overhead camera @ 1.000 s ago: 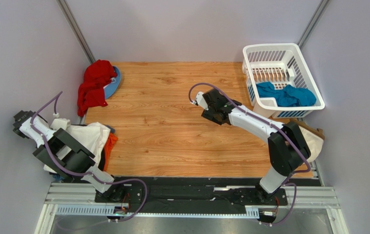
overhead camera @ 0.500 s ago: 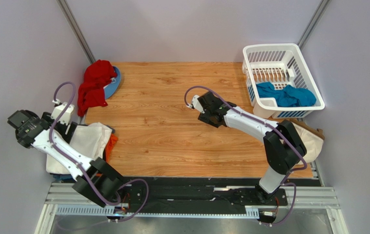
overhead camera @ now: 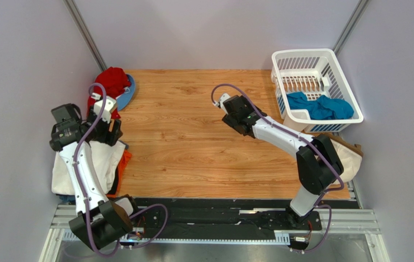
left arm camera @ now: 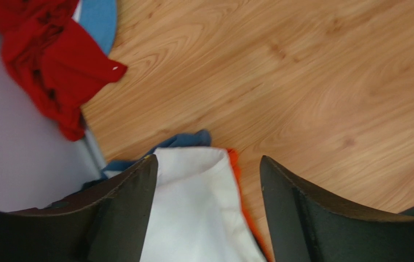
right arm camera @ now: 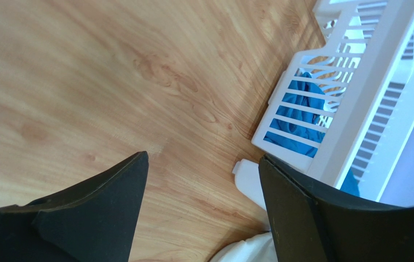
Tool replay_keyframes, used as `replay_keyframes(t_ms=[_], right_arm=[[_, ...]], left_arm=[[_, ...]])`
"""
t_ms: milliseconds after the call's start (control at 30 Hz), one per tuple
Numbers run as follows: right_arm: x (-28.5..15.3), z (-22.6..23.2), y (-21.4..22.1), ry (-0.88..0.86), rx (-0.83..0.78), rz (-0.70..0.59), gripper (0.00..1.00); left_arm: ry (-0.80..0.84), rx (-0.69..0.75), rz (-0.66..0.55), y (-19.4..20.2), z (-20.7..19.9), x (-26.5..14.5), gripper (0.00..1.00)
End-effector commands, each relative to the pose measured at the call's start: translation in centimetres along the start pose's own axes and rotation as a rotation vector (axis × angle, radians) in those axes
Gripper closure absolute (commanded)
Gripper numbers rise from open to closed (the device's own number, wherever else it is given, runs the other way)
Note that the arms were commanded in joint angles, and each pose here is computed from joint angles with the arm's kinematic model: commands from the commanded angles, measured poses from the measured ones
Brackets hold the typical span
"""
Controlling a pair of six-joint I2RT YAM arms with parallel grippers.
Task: Fold and stack the t-shirts
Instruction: Neatly place the folded tshirt to the corner
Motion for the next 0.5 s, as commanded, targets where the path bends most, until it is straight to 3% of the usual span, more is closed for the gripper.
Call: replay_keyframes(t_ms=[0,67,233,467], right_arm=[[-0.8,-5.4,-3.0,0.096,0.328,-0.123,0.21],[-1.0,-6.9,-3.0,0.105,0.404,-0.143,0.21],[-1.7,-8.2,-3.2,0.098,0.505,-0.199,0.21],[-3.0,-9.0,-3.0,0.125,0.559,-0.238,0.23]], left_arm=[[0.030,-0.207,-0.141,-4.9,-0.9,4.4,0.28],[-0.021,-0.272,-0.182,-6.9,-0.2,5.9,0.28],[-0.072,-0.213,-0.236,-12.8,-2.2,10.5,0.24],[-0.123,-0.141,-0.132,-15.1,-5.1,17.3,0.23]])
Point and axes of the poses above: each gripper's point midway between its finger pads, its own x axis out along the fingers, its own z axis along the line the jaws close on, y = z × x, the point moved 3 cm from there along -x, back along the fingers, and after that the axes turned 2 degrees about x, right-handed, at the moved point
